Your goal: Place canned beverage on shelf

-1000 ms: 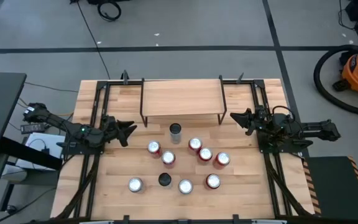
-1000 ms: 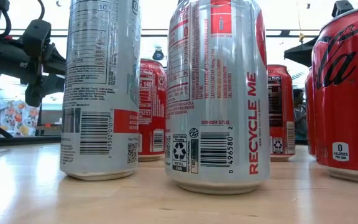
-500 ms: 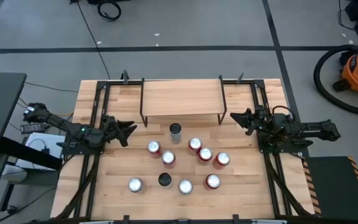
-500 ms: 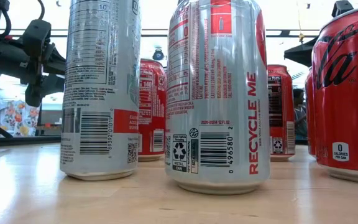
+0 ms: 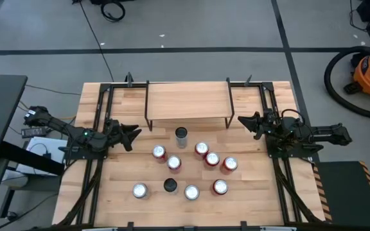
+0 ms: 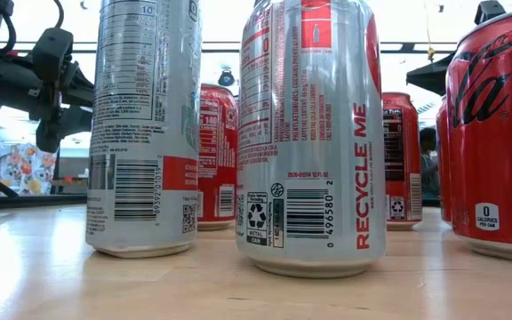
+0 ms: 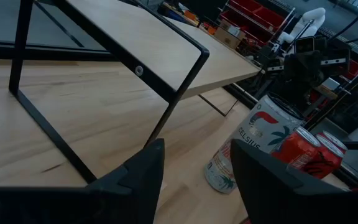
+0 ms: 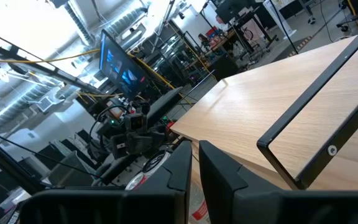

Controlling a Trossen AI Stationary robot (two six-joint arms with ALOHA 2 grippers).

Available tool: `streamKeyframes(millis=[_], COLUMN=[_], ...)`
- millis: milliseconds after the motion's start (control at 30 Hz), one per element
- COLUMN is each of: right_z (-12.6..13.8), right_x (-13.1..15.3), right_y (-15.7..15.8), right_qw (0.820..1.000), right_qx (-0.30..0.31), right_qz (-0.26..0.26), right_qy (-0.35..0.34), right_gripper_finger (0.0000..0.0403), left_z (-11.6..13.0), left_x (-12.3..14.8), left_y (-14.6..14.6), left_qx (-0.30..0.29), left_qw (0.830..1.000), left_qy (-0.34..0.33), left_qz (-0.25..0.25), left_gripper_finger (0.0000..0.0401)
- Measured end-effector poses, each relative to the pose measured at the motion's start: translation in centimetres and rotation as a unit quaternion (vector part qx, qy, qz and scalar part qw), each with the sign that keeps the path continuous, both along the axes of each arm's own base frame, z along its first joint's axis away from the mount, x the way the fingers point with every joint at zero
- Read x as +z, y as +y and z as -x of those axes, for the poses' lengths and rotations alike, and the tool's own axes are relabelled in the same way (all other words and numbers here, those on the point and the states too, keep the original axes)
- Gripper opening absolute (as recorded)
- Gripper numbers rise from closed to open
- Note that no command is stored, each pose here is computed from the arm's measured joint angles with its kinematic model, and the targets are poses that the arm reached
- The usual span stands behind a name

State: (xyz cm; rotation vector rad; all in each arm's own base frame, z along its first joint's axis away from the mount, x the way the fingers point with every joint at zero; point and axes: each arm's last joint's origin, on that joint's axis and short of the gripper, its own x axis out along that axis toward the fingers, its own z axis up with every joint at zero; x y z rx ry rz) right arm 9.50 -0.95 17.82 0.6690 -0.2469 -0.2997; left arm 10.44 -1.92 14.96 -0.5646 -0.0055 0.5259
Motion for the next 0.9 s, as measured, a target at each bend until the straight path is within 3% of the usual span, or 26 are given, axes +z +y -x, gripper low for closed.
streamKeyframes(millis=[200,367,433,800,900], right_z=[0.0,0.0,0.0,0.0,0.0], right_x=[0.0,0.0,0.0,0.0,0.0], right_y=[0.0,0.0,0.0,0.0,0.0], right_qw=[1.0,1.0,1.0,1.0,1.0], right_qx=[0.0,0.0,0.0,0.0,0.0], right_qz=[0.0,0.0,0.0,0.0,0.0], right_qy=[0.0,0.0,0.0,-0.001,-0.001], right_gripper_finger=[0.004,0.004,0.004,0.004,0.004], left_z=[-0.1,-0.2,-0.2,-0.3,-0.3], left_x=[0.2,1.6,1.8,2.0,2.8], left_y=[0.0,0.1,0.1,0.8,1.3], left_qx=[0.002,0.024,0.023,0.058,0.079], left_qw=[1.0,0.978,0.97,0.964,0.945], left_qy=[-0.016,-0.147,-0.171,-0.191,-0.246], left_qz=[0.01,0.144,0.172,0.178,0.2], left_gripper_finger=[0.0194,0.0194,0.0194,0.0194,0.0194])
